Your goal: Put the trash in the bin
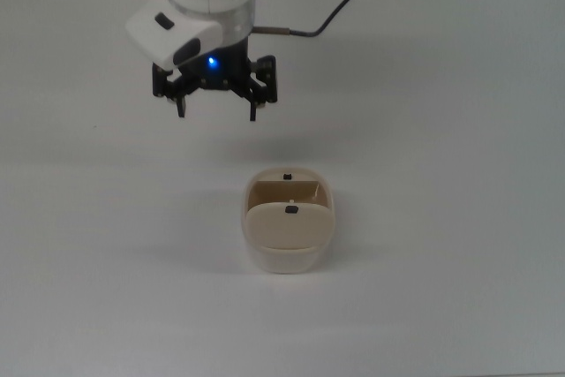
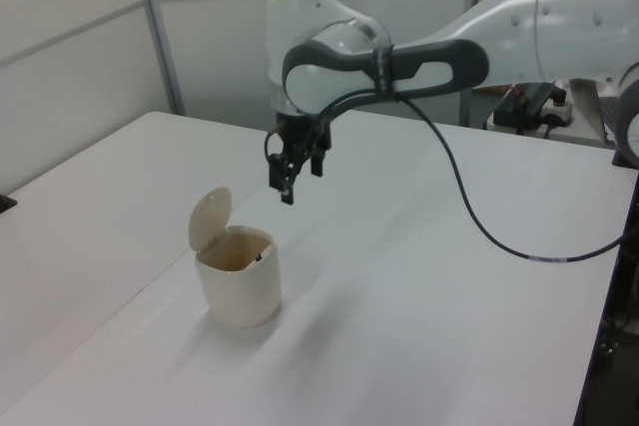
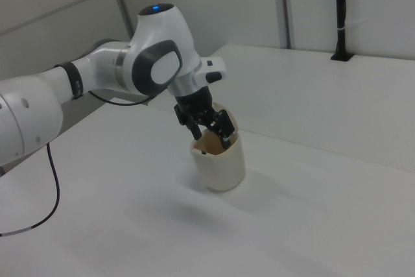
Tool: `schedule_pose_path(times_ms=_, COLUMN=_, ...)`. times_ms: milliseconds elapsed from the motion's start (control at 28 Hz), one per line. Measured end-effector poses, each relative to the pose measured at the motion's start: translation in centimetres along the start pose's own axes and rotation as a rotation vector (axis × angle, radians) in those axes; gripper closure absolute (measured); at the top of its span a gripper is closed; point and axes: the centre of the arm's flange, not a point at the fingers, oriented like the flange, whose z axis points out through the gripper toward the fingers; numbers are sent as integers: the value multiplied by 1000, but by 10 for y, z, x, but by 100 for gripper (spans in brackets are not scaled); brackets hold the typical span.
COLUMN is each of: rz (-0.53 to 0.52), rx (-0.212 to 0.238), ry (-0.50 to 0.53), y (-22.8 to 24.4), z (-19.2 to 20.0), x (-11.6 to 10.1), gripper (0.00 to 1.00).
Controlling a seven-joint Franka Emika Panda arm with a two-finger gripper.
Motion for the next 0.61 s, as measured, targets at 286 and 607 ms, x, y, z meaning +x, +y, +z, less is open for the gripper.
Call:
schedule_pose_path(times_ms=286, rz=-42, rx=-38, ry=-63, y=5, z=-18, x=-16, gripper=0)
schedule_pose_path(times_ms=607, rz=-6, rx=-35, ry=-73, y=43, z=-80, x=-49, gripper=0)
